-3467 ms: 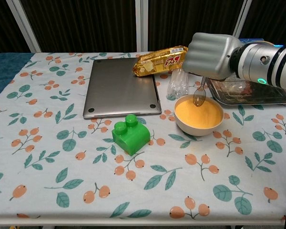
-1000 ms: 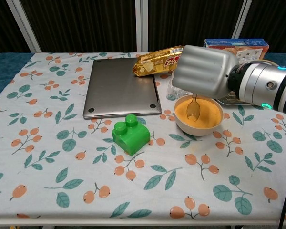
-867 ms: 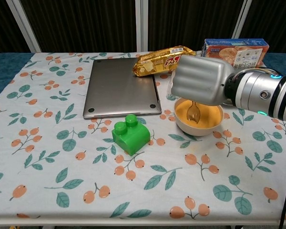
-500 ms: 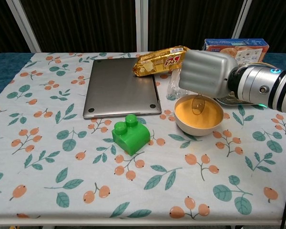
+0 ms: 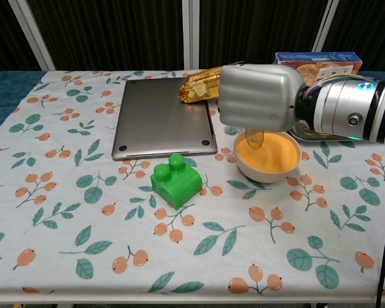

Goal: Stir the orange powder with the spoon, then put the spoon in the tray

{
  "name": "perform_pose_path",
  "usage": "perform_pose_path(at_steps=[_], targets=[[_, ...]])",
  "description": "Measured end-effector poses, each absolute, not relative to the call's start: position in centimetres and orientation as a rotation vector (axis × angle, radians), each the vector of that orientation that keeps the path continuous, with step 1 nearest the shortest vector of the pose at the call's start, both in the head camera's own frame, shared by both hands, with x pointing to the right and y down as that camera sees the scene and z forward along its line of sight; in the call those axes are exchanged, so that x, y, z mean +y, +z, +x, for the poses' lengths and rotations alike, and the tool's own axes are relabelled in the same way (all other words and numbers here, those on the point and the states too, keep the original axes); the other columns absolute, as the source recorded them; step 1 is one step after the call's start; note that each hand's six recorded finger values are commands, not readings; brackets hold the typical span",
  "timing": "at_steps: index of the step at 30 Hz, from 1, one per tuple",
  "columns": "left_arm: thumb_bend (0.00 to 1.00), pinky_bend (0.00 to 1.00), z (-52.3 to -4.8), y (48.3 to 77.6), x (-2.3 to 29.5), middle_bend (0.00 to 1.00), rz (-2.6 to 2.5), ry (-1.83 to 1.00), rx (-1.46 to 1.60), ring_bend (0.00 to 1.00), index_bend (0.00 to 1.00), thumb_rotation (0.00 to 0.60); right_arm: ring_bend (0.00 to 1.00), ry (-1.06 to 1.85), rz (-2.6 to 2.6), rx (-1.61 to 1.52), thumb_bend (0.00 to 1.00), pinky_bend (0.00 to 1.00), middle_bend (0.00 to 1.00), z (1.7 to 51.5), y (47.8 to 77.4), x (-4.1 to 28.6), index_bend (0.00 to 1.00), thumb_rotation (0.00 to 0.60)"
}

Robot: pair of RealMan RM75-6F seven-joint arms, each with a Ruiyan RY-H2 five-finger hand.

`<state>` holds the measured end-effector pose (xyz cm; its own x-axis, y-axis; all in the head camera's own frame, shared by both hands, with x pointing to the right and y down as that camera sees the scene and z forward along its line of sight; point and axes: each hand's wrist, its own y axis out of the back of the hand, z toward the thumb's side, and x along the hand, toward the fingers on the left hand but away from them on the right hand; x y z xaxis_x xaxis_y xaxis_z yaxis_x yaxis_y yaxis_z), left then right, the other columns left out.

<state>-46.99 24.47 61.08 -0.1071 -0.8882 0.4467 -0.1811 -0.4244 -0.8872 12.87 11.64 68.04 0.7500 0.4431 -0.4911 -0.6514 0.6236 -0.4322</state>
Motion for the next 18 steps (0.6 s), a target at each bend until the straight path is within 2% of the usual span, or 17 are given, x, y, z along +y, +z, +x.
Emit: perform_pose_path(at_steps=[10, 18], targets=[[0.01, 0.15, -46.9, 61.3, 24.4, 0.18, -1.598, -1.580, 1.187, 0.12, 0.21, 0.600, 0.99, 0.672, -0.604, 0.430, 0.38, 1.00, 1.00, 14.1, 70.6, 13.1, 0.83, 0.600], [0.01, 0.15, -47.0, 61.4, 24.5, 0.18, -1.599, -1.583, 1.189, 0.12, 0.21, 0.600, 0.99, 0.767, -0.540, 0.414, 0.39, 1.00, 1.00, 15.8, 71.4, 10.9, 0.86, 0.600]])
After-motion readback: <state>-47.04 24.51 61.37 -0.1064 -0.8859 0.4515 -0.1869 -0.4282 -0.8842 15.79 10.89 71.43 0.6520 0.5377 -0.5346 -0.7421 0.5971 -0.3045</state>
